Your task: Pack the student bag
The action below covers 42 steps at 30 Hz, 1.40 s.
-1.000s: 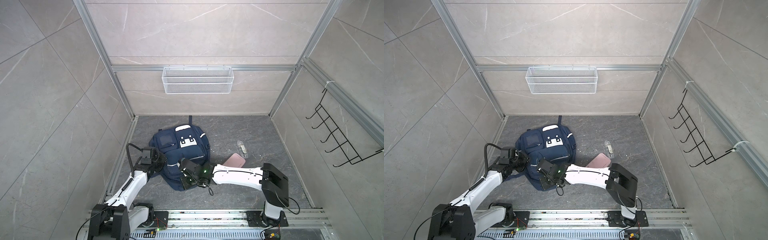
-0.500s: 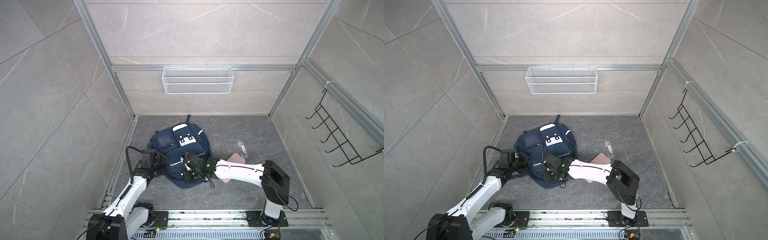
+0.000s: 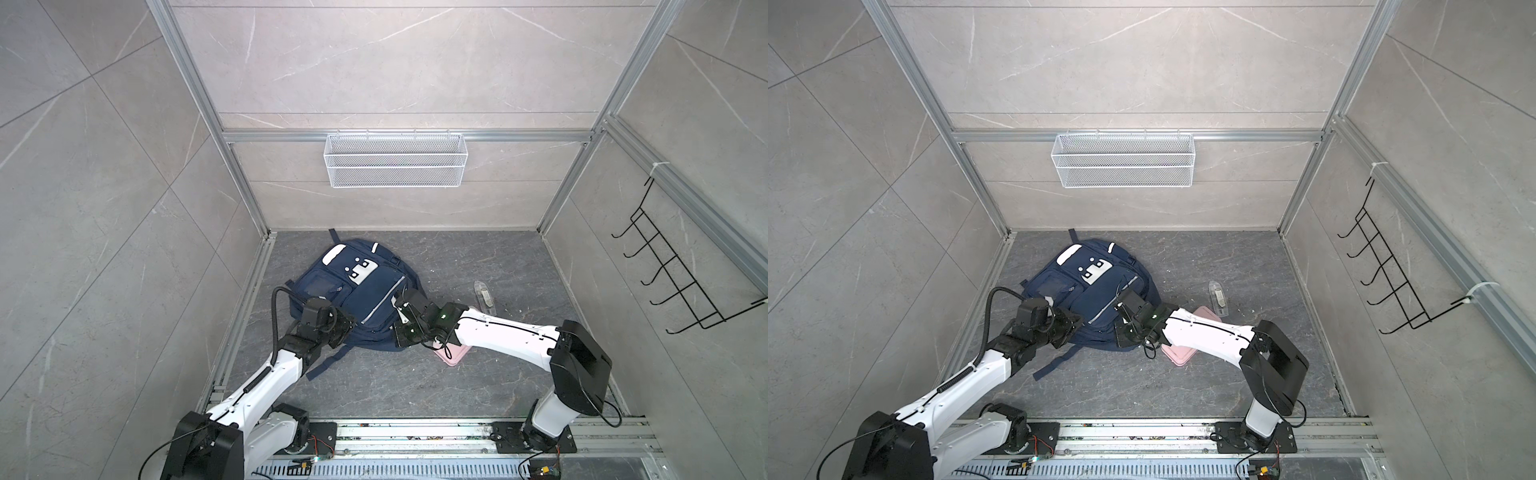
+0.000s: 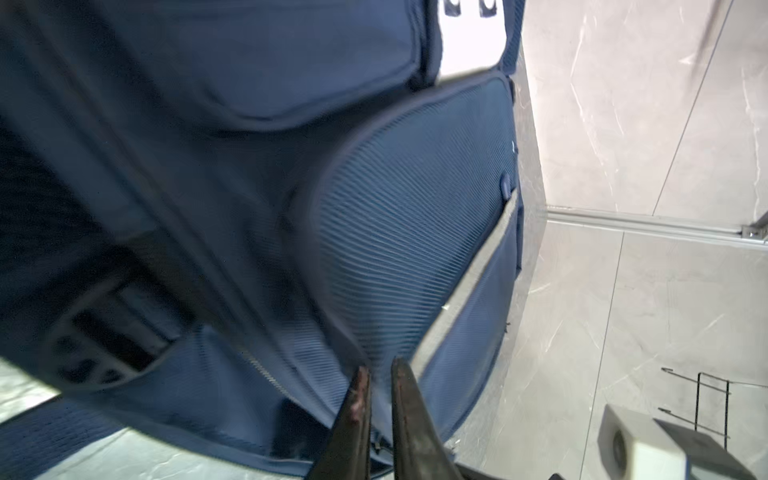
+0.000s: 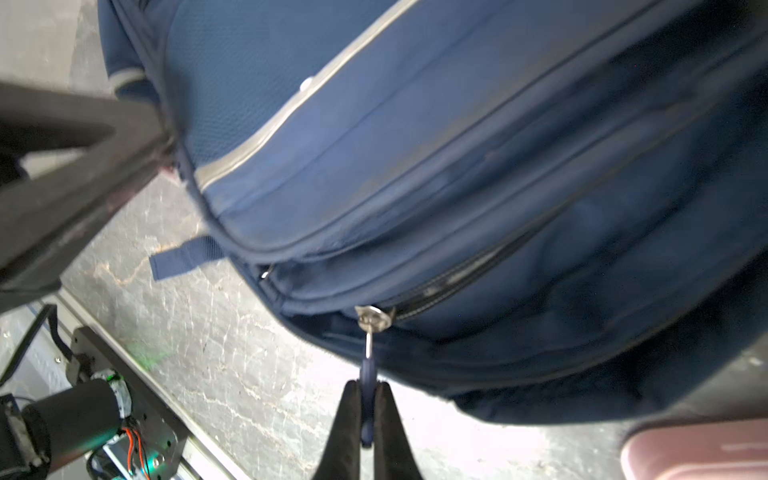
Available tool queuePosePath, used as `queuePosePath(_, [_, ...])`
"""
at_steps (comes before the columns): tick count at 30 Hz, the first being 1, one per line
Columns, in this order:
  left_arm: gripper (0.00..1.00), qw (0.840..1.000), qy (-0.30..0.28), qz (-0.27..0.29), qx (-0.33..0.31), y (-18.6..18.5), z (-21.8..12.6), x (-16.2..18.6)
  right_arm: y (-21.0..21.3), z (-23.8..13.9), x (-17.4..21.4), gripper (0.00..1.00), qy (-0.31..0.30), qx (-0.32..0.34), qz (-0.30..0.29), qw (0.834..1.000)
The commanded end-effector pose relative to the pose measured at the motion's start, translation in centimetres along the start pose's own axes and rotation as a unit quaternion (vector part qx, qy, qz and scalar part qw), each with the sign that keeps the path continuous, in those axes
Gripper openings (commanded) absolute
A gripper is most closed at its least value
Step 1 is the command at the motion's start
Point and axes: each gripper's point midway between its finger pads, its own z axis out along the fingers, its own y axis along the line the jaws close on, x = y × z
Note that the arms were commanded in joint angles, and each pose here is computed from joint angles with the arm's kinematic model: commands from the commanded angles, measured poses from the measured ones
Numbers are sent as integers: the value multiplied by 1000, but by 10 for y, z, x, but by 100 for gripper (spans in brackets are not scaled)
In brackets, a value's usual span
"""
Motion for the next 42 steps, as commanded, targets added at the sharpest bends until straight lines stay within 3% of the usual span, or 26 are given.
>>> queuePosePath(1, [14,999,-21,9,33,-30,2,-12,27,6,11,0,11,-21,-21,999])
queuePosePath(8, [15,999,-6,20,25,-32,16,-5,74,39,10,0,24,-54,-24,998])
queuePosePath(12, [16,999,1,29,16,-28,15,-2,80,48,2,0,18,-56,-14,998])
queuePosePath(17, [27,996,-31,77,-26,-27,-10,-17,60,33,4,0,3,-48,-1,999])
queuePosePath(23, [42,982,-38,158,-93,-28,-23,-39,38,15,31,0,16,-40,-5,999])
queuePosePath(30, [44,974,21,186,-132,-11,10,-44,2,3,57,0,20,-6,-1,1000])
queuePosePath(42, [45,963,71,208,-153,10,44,-37,-28,-24,46,0,-4,21,1,1000])
